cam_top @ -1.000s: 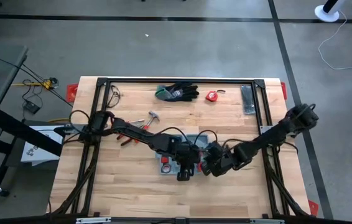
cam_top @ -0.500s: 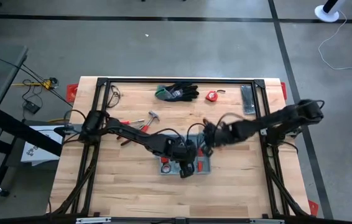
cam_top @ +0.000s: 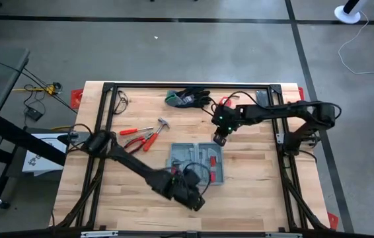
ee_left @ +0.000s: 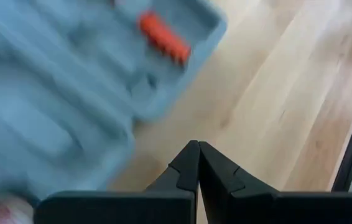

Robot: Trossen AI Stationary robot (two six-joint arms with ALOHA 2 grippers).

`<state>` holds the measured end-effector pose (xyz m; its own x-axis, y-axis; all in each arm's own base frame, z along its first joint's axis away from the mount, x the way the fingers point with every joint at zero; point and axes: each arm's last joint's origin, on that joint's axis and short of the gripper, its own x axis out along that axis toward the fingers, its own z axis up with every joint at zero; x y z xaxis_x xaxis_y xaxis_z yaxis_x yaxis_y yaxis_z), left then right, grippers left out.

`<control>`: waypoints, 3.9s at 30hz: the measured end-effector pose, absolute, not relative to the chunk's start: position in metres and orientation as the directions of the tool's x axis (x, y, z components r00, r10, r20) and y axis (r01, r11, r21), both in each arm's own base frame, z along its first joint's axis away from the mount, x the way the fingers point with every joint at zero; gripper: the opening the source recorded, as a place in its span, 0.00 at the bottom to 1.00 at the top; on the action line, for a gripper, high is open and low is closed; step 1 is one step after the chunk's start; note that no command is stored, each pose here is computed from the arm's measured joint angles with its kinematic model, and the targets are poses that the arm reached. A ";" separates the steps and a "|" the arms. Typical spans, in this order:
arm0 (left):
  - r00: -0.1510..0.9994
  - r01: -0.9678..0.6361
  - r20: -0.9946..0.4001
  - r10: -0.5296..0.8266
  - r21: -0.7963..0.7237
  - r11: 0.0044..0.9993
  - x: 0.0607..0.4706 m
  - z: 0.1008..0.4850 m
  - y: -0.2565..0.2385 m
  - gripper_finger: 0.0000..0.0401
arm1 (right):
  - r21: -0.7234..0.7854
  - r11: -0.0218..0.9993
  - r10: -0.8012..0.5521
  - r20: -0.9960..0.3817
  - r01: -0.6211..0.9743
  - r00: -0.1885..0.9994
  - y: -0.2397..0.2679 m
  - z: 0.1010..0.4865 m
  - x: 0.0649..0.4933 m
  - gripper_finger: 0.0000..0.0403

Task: Prefit tool cases
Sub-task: Put the screwdriver bit set into the gray tool case

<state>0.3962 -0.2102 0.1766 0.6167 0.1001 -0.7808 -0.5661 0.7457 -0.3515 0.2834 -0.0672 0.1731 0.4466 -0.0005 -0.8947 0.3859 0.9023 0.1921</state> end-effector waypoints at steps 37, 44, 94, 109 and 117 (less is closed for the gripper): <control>0.334 -0.603 -0.926 0.177 -0.065 0.795 0.412 0.115 -0.153 0.00 | 0.466 0.775 0.301 -0.866 0.428 0.399 0.022 0.128 0.206 0.00; 0.319 -0.521 -0.938 0.135 -0.055 0.852 0.425 0.115 -0.119 0.00 | 0.479 0.719 0.273 -0.861 0.504 0.429 0.041 0.127 0.185 0.00; 0.552 -0.479 -0.799 0.238 -0.070 0.875 0.401 0.233 -0.095 0.00 | 0.823 0.503 -0.055 -0.274 0.264 0.960 0.077 0.213 0.168 0.00; 0.867 -0.089 -0.425 -0.260 -0.646 0.758 0.303 0.203 -0.102 0.00 | 0.827 0.533 -0.081 -0.162 0.180 0.984 0.083 0.162 0.257 0.00; 0.854 -0.065 -0.425 -0.299 -0.659 0.749 0.269 0.202 -0.113 0.00 | 0.832 0.544 0.018 -0.146 0.113 0.989 0.103 0.141 0.316 0.00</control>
